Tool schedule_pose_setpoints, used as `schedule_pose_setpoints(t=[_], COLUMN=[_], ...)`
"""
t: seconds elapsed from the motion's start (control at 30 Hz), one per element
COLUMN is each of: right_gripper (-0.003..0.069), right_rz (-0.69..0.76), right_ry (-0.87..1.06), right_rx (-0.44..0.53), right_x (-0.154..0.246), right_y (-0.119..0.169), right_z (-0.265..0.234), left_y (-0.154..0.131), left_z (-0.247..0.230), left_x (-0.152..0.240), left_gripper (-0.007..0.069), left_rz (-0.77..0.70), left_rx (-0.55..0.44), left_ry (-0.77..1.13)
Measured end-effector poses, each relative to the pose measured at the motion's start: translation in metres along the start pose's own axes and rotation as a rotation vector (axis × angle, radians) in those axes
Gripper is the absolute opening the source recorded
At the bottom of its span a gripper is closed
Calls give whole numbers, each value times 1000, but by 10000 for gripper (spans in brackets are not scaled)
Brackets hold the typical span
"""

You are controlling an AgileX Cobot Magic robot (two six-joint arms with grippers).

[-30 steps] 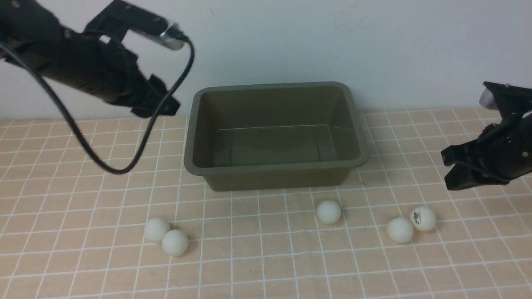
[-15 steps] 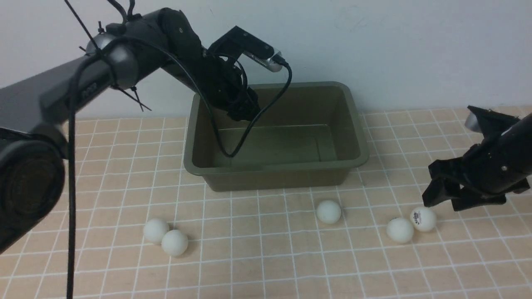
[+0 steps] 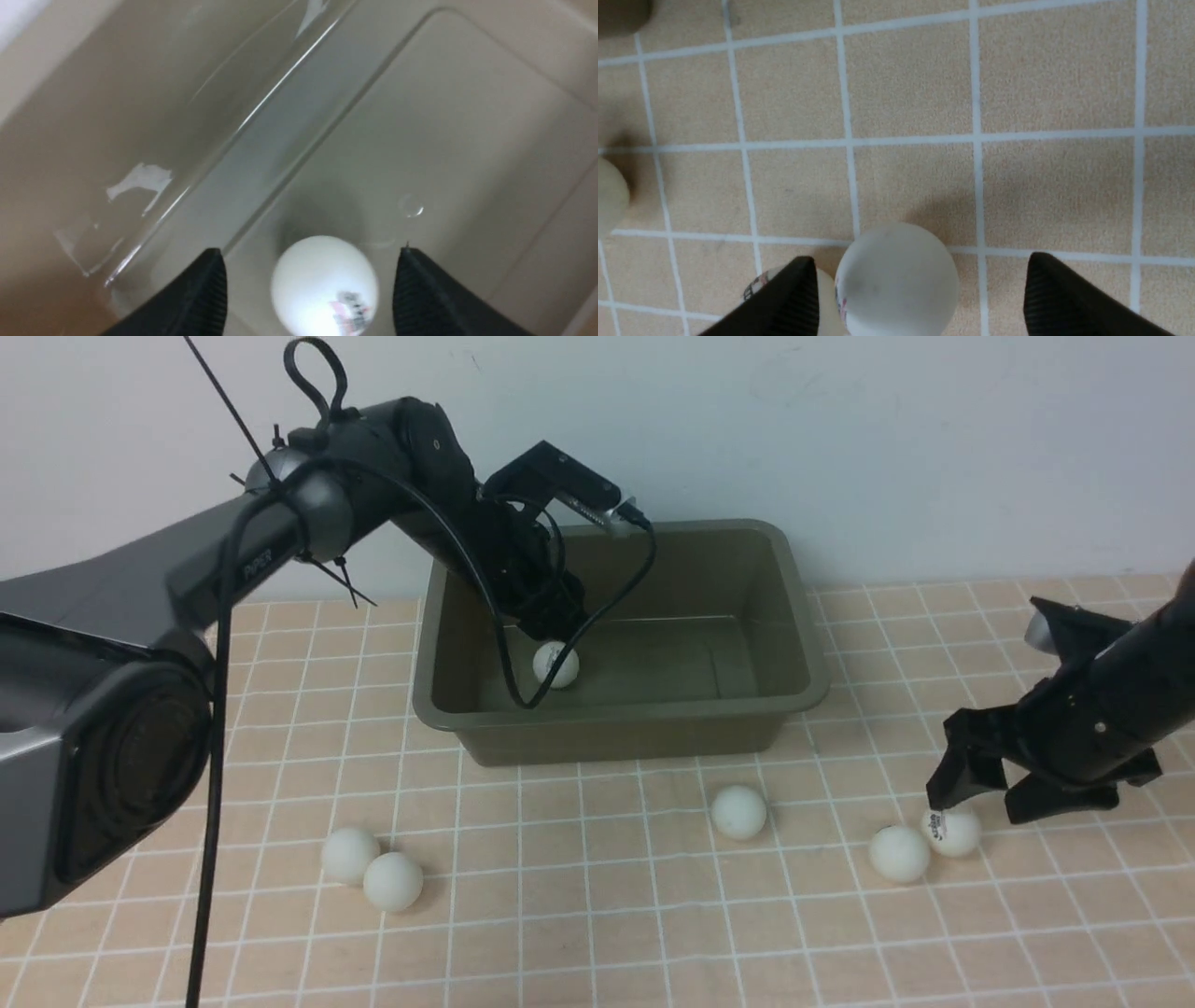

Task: Put the table tennis balls into the box on the light coffee tablecloth.
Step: 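Reach for and grasp a ping pong ball on the table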

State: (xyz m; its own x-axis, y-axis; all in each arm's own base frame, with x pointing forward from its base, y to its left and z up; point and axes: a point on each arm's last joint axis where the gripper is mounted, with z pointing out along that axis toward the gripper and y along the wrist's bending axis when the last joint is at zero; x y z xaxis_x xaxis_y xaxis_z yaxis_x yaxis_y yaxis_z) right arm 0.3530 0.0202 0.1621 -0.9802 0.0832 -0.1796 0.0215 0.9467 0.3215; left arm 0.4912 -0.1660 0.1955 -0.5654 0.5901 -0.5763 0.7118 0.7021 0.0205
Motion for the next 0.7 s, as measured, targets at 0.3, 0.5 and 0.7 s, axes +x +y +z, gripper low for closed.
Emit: schedule_pose_setpoints(t=[0.3,0.5,0.7], right_gripper=[526,461,361], right_rz=[51,59,29], right_ry=[26,78,83], right_rx=[-46,-53,-43], right_x=[-9,-6,-11], right_y=[0,-2,-2], right_z=[14,23,20], left_y=[1,-2,7], left_z=[-19,-70,-140], left_x=[-16,-31,-32], left_gripper=[394,394,396], left_rz=[30,86,-6], left_rx=[-12,-42,-112], left_ry=[-23,43,87])
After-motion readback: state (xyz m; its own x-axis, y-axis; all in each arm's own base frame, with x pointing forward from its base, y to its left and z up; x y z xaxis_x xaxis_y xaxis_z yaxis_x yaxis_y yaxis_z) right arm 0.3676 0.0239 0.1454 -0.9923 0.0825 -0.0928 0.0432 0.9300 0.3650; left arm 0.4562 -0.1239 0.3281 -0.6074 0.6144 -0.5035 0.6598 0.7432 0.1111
